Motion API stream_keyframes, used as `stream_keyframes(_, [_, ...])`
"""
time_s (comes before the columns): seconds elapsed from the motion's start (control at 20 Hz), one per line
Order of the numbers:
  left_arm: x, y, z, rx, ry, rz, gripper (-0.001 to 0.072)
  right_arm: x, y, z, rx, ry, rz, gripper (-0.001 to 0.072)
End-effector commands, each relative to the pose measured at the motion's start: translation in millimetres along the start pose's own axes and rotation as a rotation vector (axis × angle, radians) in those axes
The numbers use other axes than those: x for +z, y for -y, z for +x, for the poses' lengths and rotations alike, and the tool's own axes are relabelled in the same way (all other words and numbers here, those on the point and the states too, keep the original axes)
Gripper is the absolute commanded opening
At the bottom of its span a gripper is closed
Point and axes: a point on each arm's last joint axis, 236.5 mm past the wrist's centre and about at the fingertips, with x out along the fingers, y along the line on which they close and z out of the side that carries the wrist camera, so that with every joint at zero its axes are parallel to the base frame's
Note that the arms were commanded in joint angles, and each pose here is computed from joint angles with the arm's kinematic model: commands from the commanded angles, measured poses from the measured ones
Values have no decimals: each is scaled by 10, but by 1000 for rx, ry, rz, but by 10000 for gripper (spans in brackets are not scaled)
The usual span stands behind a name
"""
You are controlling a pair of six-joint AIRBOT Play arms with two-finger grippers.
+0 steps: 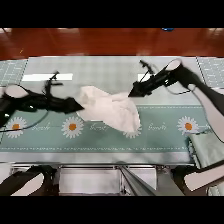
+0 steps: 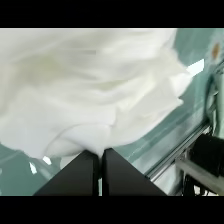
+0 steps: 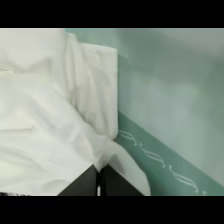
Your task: Fold the shirts.
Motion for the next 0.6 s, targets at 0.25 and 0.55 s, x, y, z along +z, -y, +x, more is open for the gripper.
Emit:
stream_keyframes(0.25, [1244,1529,-2271,76,626,426,21,185,-1777,-2427,-312,580,-419,18])
stream_keyframes(0.55, [906,2709,-3187,77,864,685,21,-980,-2820,-3861,-433,981,-573,18])
